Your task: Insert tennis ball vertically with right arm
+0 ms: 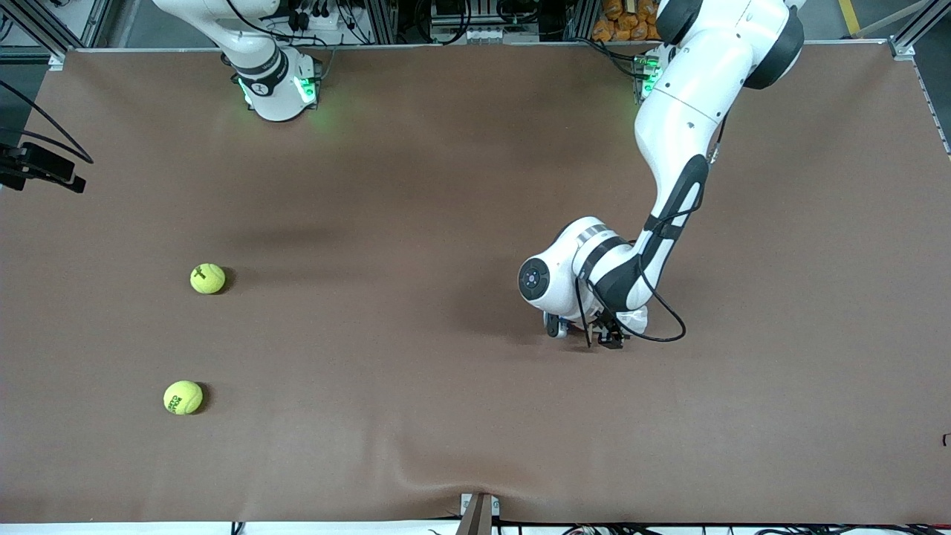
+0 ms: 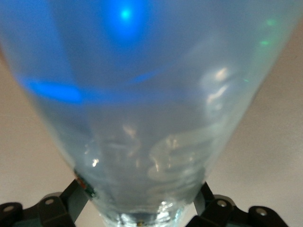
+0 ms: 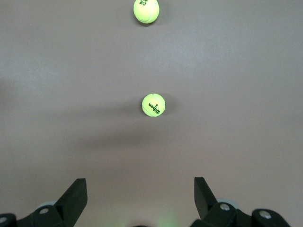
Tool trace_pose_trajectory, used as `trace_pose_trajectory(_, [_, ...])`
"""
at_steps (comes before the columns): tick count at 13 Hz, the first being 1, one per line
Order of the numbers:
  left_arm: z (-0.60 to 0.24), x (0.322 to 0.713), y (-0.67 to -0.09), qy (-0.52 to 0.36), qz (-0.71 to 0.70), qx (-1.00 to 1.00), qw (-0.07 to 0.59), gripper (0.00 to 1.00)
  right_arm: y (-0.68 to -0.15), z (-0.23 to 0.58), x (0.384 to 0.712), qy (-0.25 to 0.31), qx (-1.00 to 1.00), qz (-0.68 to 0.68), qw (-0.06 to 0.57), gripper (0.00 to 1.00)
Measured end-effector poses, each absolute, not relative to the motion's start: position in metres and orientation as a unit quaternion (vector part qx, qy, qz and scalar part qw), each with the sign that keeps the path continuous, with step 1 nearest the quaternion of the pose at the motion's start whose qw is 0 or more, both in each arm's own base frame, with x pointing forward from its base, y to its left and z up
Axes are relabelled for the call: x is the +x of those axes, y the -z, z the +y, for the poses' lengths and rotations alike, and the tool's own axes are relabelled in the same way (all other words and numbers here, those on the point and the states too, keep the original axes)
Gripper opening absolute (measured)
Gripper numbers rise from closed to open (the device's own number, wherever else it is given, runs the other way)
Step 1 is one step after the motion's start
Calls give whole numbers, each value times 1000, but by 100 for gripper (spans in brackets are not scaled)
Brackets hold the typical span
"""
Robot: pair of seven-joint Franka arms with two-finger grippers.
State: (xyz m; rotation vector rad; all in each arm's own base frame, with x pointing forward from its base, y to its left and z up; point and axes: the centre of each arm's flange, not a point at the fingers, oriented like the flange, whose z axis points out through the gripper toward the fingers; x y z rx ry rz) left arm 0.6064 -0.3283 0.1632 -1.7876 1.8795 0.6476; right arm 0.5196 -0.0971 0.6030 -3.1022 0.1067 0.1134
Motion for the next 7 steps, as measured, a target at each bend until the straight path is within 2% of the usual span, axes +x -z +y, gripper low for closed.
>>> trace_pose_trajectory(6, [-328,606,-163,-236,684,-650,233,91,-602,-95,521,-34,-999,31,17,100])
trace_pose_trajectory(7, [-328,607,-163,-235,684,-649,235,84,-601,-95,521,-33,-999,31,17,100])
